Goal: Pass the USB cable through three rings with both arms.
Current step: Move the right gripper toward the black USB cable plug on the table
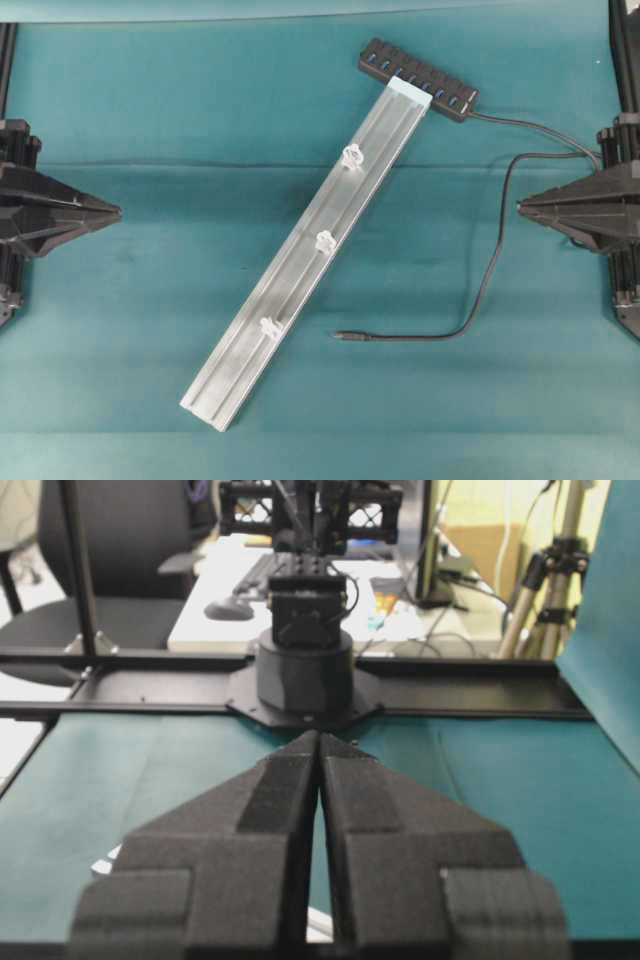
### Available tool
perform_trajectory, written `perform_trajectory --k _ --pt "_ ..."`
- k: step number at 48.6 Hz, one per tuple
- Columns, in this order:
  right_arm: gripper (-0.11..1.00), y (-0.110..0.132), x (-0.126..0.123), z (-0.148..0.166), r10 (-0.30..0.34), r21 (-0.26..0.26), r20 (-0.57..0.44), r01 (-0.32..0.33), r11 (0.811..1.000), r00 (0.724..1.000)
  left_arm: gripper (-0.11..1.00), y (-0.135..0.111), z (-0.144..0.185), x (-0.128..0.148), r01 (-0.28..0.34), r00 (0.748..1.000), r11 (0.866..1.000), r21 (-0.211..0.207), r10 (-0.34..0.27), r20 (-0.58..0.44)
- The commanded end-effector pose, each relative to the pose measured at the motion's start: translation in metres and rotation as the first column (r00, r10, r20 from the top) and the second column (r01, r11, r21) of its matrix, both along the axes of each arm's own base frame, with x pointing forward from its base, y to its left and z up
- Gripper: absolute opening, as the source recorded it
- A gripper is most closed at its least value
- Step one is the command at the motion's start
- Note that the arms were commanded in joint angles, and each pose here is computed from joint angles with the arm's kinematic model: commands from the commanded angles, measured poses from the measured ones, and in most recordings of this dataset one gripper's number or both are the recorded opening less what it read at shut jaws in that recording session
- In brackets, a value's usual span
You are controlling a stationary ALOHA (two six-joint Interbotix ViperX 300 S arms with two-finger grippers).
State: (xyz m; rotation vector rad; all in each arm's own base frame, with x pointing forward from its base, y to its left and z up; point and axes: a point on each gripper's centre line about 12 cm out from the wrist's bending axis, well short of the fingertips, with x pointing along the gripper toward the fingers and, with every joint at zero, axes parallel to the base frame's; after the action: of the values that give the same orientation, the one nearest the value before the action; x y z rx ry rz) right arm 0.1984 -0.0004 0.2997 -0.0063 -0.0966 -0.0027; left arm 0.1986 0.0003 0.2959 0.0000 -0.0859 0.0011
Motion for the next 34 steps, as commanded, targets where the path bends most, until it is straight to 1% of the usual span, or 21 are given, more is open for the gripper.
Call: perform_trajectory --k 1,2,4,6,8,12,16,21,22,26,30,34 --pt "0.09 0.001 0.004 -0.002 0.006 0.030 -0.011 -0.005 1.000 1.000 0.14 -0.004 0.011 0.005 0.020 1.000 1.000 -0.017 -0.020 0.002" --pt "0.09 0.001 0.006 -0.003 0.009 0.056 -0.029 -0.008 0.998 1.000 0.14 -0.004 0.012 0.005 0.021 1.000 1.000 -0.019 -0.021 -0.002" --pt "0.08 0.002 0.010 -0.004 0.015 0.106 -0.064 -0.008 0.994 0.998 0.09 -0.004 0.012 0.006 0.022 1.000 0.999 -0.028 -0.023 -0.015" --pt "0.03 0.002 0.014 -0.005 0.018 0.156 -0.114 0.000 0.988 0.993 0.03 -0.004 0.014 0.007 0.024 0.999 0.999 -0.034 -0.025 -0.023" --pt "0.00 0.003 0.019 -0.009 0.025 0.193 -0.174 0.009 0.981 0.984 -0.01 -0.005 0.016 0.008 0.028 0.999 0.999 -0.040 -0.029 -0.026" --pt "0.00 0.005 0.028 -0.013 0.041 0.217 -0.290 0.024 0.976 0.956 -0.01 -0.006 0.019 0.009 0.033 0.999 0.999 -0.038 -0.034 -0.028" --pt "0.00 0.007 0.036 -0.018 0.055 0.216 -0.406 0.037 0.976 0.912 -0.01 -0.006 0.022 0.009 0.033 0.999 0.999 -0.038 -0.034 -0.020" --pt "0.00 0.010 0.047 -0.023 0.071 0.209 -0.526 0.048 0.977 0.848 -0.01 -0.006 0.023 0.009 0.033 0.999 0.999 -0.038 -0.034 -0.018" --pt "0.00 0.011 0.052 -0.025 0.075 0.207 -0.558 0.051 0.977 0.827 -0.01 -0.006 0.023 0.009 0.032 0.999 0.999 -0.037 -0.033 -0.020" --pt "0.00 0.015 0.063 -0.031 0.089 0.200 -0.639 0.054 0.978 0.764 -0.01 -0.005 0.021 0.010 0.030 0.999 0.999 -0.037 -0.031 -0.028" --pt "0.00 0.021 0.076 -0.040 0.103 0.190 -0.721 0.052 0.980 0.686 -0.01 -0.004 0.021 0.011 0.023 0.999 0.999 -0.037 -0.025 -0.034" --pt "0.00 0.026 0.089 -0.051 0.113 0.178 -0.799 0.053 0.983 0.590 -0.01 -0.003 0.020 0.011 0.015 0.999 0.999 -0.037 -0.017 -0.040"
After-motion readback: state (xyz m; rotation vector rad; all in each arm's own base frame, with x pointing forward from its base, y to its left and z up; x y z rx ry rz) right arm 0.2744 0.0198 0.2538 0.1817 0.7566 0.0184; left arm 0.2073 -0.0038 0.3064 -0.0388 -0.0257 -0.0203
